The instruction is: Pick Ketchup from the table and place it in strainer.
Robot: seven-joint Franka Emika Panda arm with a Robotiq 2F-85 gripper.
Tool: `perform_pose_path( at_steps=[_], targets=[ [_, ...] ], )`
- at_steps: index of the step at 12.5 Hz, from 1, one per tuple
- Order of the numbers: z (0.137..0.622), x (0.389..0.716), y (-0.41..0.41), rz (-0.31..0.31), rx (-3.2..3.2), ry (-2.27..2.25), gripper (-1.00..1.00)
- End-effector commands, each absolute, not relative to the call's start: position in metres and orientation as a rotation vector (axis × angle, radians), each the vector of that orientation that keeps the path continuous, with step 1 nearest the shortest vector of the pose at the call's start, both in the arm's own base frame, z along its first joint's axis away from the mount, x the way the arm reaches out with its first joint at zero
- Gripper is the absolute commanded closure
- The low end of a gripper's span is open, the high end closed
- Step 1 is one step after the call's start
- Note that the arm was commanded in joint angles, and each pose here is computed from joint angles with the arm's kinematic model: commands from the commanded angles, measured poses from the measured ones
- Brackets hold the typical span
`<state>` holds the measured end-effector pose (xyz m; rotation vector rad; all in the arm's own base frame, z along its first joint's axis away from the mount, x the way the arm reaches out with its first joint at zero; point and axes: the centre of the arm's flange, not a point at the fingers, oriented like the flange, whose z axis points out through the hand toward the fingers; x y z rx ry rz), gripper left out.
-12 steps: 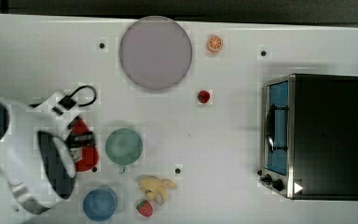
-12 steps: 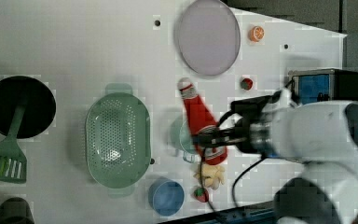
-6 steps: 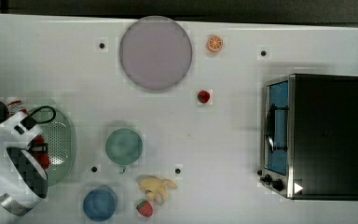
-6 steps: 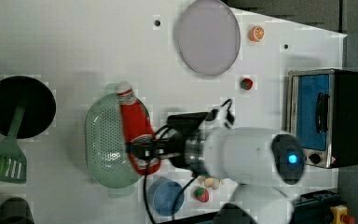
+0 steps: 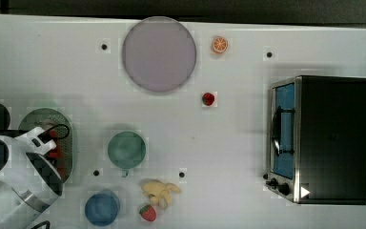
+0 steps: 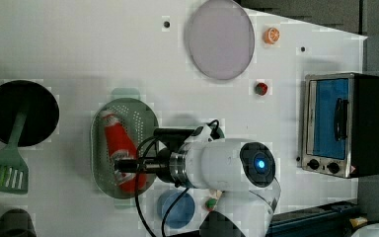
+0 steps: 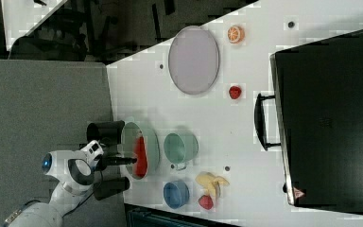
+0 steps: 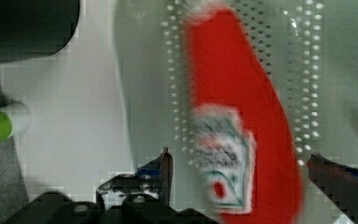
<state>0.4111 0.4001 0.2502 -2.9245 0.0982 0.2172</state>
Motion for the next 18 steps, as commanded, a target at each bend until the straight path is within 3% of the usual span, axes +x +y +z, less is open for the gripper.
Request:
perform_pose_path(
  at_steps=[1,6,8,13,18],
  targets=[
    [0.306,0.448,0.384,0.037,-2.883,0.263,-1.0],
    [0.395,0.505,0.301,-0.231,-2.86,0.5,-1.0],
    [0.431,0.527,0.243,-0.267,-2.901,0.663,-1.0],
    [0.524,0.546,0.097,-0.161,-2.967,1.044,-1.0],
    [0.589,0.534,0.018,0.018,-2.893,1.282,-1.0]
  ],
)
